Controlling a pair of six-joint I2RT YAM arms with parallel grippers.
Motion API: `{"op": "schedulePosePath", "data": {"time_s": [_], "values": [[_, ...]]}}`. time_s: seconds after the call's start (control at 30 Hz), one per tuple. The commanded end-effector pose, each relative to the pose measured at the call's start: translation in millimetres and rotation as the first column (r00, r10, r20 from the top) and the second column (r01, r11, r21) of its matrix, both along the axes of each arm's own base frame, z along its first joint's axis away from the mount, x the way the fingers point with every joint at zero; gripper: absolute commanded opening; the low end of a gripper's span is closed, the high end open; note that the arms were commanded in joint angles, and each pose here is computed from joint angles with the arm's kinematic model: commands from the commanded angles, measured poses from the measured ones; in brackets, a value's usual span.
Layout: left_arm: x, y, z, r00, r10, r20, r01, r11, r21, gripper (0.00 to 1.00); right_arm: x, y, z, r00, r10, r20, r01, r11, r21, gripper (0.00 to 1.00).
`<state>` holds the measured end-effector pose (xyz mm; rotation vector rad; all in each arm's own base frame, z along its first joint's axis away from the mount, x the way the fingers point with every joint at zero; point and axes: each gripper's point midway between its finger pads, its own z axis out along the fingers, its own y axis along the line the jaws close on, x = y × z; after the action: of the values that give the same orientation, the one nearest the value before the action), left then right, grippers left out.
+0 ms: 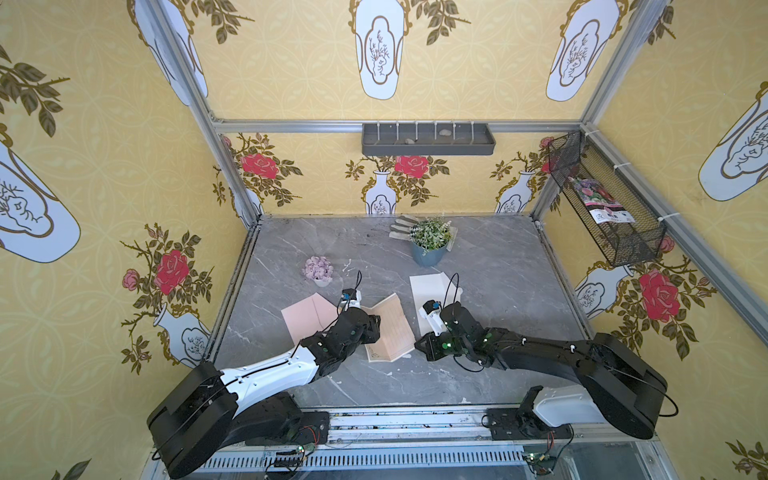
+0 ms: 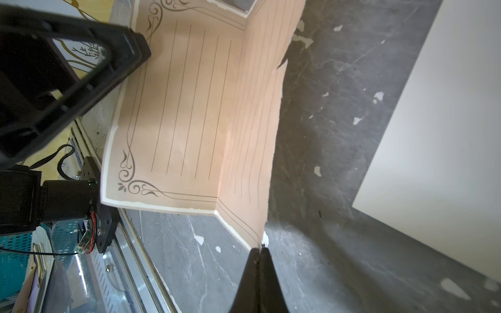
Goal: Take the letter paper out of the envelope
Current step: Unfold the letter paper at the center of the board.
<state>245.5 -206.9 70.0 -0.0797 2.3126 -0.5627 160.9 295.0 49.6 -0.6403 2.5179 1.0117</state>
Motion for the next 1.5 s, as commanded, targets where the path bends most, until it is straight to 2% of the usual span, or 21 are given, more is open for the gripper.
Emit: {"op": "schedulePosePath", "data": {"time_s": [0.0, 0.13, 0.4, 0.7, 0.9, 0.97, 1.03, 1.1, 1.2, 1.27, 1.33, 1.43, 1.47], "values": [[-9.1, 10.2, -23.2, 0.998, 0.038, -0.046, -0.039, 0.999, -0.010, 0.57, 3.6, 3.1, -2.9, 1.000, -0.011, 0.004, 0.011, 1.000, 0.022, 0.00], [-20.5, 15.1, -50.9, 0.993, 0.046, -0.108, -0.044, 0.999, 0.017, 0.57, 2.8, 4.3, -14.6, 1.000, -0.008, -0.023, 0.008, 1.000, 0.014, 0.00], [-30.7, 23.1, -70.6, 0.989, 0.093, -0.115, -0.087, 0.994, 0.061, 0.56, 7.7, -1.4, -27.1, 0.999, -0.038, -0.039, 0.038, 0.999, 0.007, 0.00], [-26.8, 24.2, -65.1, 0.990, 0.107, -0.095, -0.102, 0.993, 0.062, 0.56, 13.1, -30.6, -50.0, 0.993, -0.119, -0.023, 0.116, 0.989, -0.095, 0.00], [-21.9, 17.3, -56.9, 0.992, 0.092, -0.084, -0.087, 0.994, 0.064, 0.56, 12.9, -32.1, -37.6, 0.990, -0.138, 0.025, 0.141, 0.977, -0.158, 0.00], [-21.5, 16.7, -58.4, 0.992, 0.092, -0.086, -0.087, 0.994, 0.070, 0.56, 15.3, -34.2, -25.0, 0.984, -0.166, 0.070, 0.177, 0.962, -0.210, 0.17], [-21.4, 15.4, -60.1, 0.992, 0.090, -0.091, -0.083, 0.994, 0.076, 0.56, 13.2, -30.2, -0.7, 0.973, -0.163, 0.163, 0.201, 0.946, -0.255, 0.34], [-21.5, 14.7, -62.1, 0.991, 0.088, -0.098, -0.081, 0.993, 0.081, 0.56, 9.0, -22.8, 26.9, 0.953, -0.146, 0.267, 0.220, 0.937, -0.272, 0.37], [-19.7, 10.7, -63.5, 0.991, 0.082, -0.104, -0.072, 0.993, 0.089, 0.56, 0.0, -0.2, 67.3, 0.924, -0.100, 0.368, 0.195, 0.953, -0.232, 0.40], [-18.0, 6.1, -63.2, 0.992, 0.072, -0.107, -0.062, 0.994, 0.090, 0.56, -2.0, 14.6, 80.8, 0.922, -0.076, 0.380, 0.163, 0.965, -0.204, 0.40], [-16.9, 1.8, -63.4, 0.992, 0.063, -0.110, -0.053, 0.994, 0.091, 0.56, -1.2, 29.3, 84.5, 0.920, -0.051, 0.388, 0.131, 0.974, -0.184, 0.34], [-16.7, -1.3, -64.2, 0.992, 0.062, -0.112, -0.052, 0.995, 0.086, 0.56, 9.5, 39.0, 73.7, 0.909, -0.047, 0.415, 0.137, 0.972, -0.189, 0.07], [-17.0, -1.7, -64.4, 0.992, 0.061, -0.112, -0.052, 0.995, 0.083, 0.56, 13.8, 38.9, 68.8, 0.911, -0.054, 0.410, 0.144, 0.971, -0.191, 0.01]]}}
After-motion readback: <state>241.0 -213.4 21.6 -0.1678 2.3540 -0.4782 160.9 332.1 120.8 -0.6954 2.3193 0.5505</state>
